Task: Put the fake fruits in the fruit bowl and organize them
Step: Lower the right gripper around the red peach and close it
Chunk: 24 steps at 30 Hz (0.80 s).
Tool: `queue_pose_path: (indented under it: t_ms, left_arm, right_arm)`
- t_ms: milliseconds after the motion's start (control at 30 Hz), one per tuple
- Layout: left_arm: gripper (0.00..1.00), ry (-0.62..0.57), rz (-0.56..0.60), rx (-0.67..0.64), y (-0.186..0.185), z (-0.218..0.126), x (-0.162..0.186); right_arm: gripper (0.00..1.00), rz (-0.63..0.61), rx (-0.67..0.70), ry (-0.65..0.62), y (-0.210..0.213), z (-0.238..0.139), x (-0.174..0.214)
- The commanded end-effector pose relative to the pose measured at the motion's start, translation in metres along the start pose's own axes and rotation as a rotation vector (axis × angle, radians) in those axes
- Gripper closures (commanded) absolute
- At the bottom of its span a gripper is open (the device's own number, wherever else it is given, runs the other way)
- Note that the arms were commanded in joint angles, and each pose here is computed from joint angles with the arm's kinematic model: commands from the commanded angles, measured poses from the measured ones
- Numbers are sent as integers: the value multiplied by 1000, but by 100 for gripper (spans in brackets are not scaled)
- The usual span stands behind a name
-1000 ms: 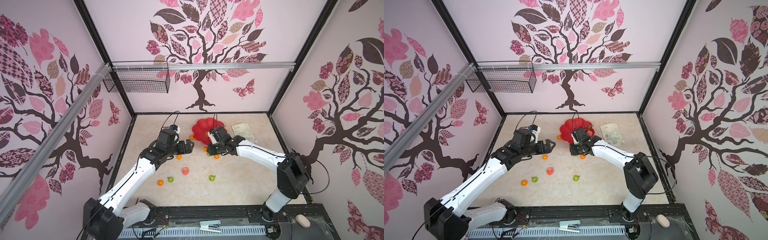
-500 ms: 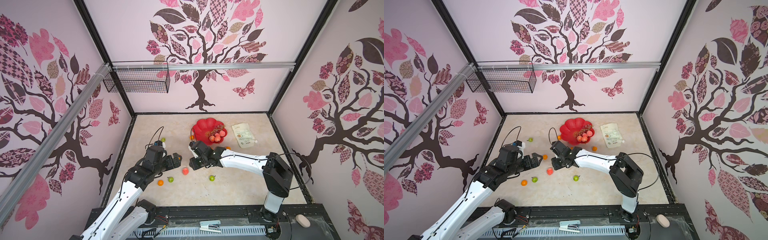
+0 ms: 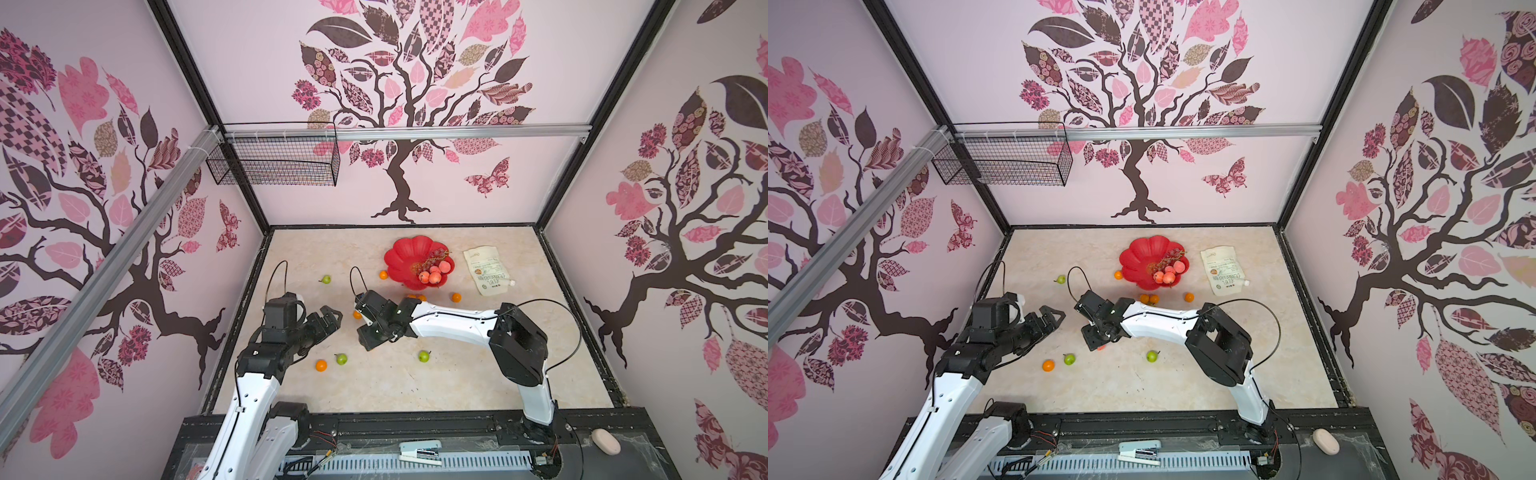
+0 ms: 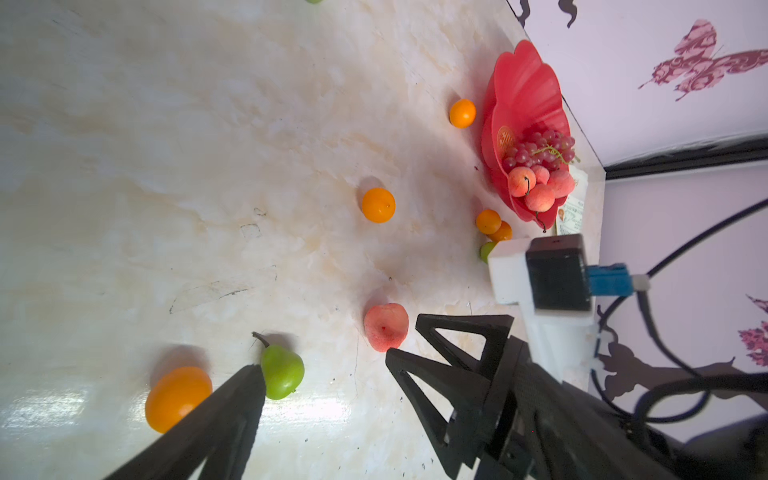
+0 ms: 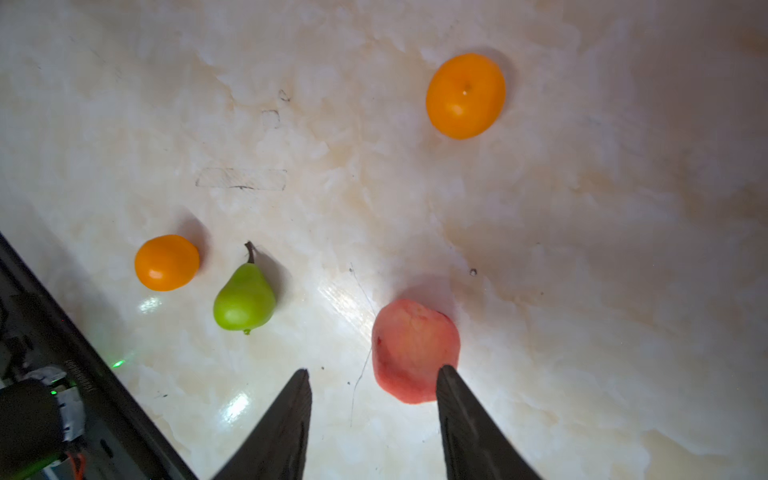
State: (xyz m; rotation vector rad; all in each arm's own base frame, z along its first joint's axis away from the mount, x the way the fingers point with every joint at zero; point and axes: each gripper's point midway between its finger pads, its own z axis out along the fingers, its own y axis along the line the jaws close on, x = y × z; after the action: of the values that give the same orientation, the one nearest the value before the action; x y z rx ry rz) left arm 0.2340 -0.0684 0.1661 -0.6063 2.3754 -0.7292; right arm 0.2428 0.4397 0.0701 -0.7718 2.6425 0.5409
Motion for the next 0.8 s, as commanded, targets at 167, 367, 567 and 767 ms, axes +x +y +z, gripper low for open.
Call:
queue_pose_path:
  t_ms: [167,367,567,767]
  left_arm:
    - [1,12,-80,52,8,6,-6]
    - [2,10,-101,61,11,7,-11]
    - [2,11,-102,63,11,9,-10]
    - [2,13,-102,65,11,9,-10]
  right_arm:
    - [43,-37,117,78,-19,19,10]
    - [43,-43,106,101,-16,28,11]
    - [43,-47,106,134,-16,37,16]
    - [45,-55,121,155,-18,41,19]
